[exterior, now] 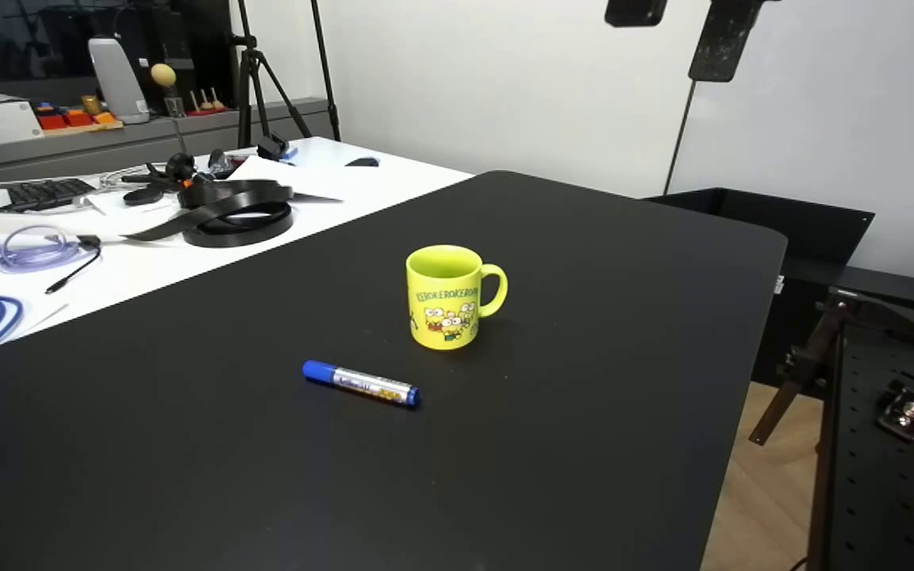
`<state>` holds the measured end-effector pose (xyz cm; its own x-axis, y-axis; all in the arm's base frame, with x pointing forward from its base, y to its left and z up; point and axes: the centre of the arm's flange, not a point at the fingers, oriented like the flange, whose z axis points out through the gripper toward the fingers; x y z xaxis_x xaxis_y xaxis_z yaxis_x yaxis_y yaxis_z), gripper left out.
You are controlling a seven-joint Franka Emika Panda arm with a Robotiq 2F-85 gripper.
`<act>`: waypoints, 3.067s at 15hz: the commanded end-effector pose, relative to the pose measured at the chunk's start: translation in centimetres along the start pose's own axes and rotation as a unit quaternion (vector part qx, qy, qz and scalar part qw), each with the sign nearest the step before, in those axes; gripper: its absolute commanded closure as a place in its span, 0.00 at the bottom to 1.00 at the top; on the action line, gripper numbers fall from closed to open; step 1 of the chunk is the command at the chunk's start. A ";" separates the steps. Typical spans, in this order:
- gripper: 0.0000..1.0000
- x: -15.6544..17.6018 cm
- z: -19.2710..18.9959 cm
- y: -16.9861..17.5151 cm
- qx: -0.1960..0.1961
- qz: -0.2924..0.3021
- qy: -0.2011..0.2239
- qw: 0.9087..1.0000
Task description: Put the marker in the mug
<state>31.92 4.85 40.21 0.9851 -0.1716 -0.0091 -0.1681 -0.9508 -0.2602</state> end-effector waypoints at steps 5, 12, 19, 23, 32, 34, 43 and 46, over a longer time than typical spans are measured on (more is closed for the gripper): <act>0.00 6.8 0.6 -0.2 -0.046 -0.022 0.027 0.998; 0.00 17.0 6.9 -0.3 -0.118 -0.093 -0.042 0.988; 0.00 14.7 8.2 0.5 -0.130 -0.091 -0.033 0.987; 0.00 17.1 13.1 -0.6 -0.205 -0.167 -0.042 0.964; 0.00 16.3 19.7 -2.5 -0.194 -0.234 -0.054 0.951; 0.00 16.6 19.6 -1.8 -0.190 -0.221 -0.042 0.956; 0.00 16.6 24.7 -6.4 -0.135 -0.214 0.004 0.967; 0.00 17.1 25.9 -6.9 -0.147 -0.222 -0.005 0.964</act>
<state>49.33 14.45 17.69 0.9570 0.2878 0.0366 0.2871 -0.9576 0.0226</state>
